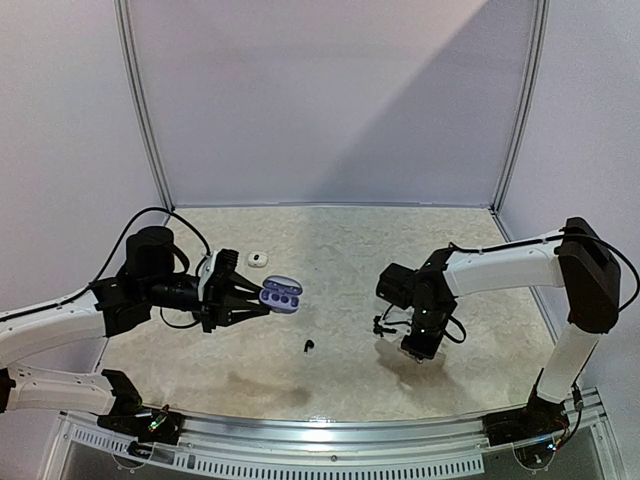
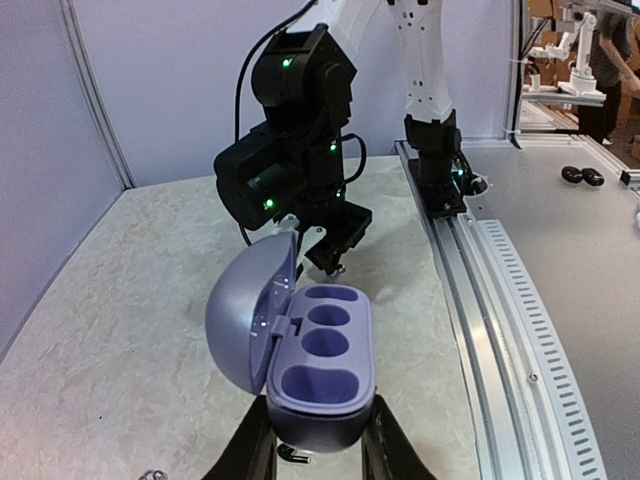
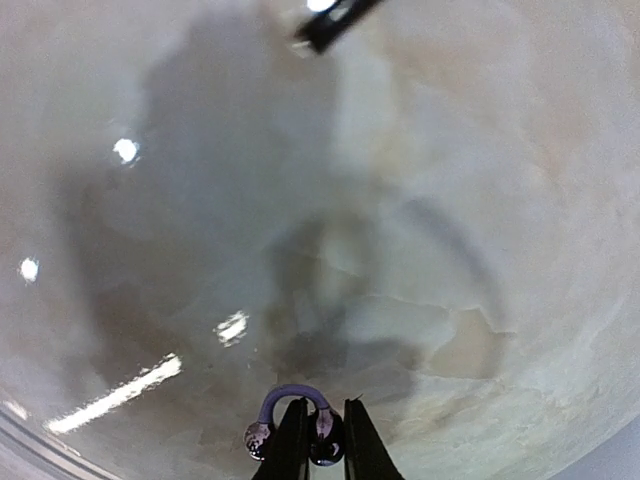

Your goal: Insert the wireless bluetooth earbuds into the charging case

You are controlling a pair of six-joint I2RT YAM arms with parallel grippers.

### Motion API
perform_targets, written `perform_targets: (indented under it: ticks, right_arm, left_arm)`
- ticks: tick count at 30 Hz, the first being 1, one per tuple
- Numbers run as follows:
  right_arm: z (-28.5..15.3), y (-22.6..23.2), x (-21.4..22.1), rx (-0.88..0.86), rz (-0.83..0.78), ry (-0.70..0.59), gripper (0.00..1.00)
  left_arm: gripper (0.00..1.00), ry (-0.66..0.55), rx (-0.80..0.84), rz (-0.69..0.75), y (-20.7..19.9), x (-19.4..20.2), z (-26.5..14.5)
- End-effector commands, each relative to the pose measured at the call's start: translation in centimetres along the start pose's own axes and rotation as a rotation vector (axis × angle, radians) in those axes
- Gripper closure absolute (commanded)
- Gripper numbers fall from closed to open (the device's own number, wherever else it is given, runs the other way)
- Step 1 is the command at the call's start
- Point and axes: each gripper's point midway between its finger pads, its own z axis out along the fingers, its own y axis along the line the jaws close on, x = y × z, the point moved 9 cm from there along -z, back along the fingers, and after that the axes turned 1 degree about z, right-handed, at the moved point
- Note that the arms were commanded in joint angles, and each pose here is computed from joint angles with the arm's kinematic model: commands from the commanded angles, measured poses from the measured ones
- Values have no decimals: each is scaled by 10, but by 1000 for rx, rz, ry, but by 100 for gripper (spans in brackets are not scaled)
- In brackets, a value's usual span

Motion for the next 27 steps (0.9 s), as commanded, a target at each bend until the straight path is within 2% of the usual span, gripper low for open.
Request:
perform_targets:
  ticks: [1,4,11,18,27]
  right_arm:
    - [-12,-23,0,146,387,-83,95]
    - [-11,-30,4,183,641,-116,96]
    - [1,-31,10,175,980,-212,95]
    - [8,-30,8,157,1134,-254,95]
    - [-4,-26,6,154,1149,-261,83]
  left_arm:
    - [100,5,-9,5,-1,5,-2]
    - [100,3,-8,3,-2,5,-2]
    - [100,6,-6,10,-3,5,-3]
    - [100,3,-6,19,-3,3,-3]
    - [100,6,-4,30,-4,3,-3]
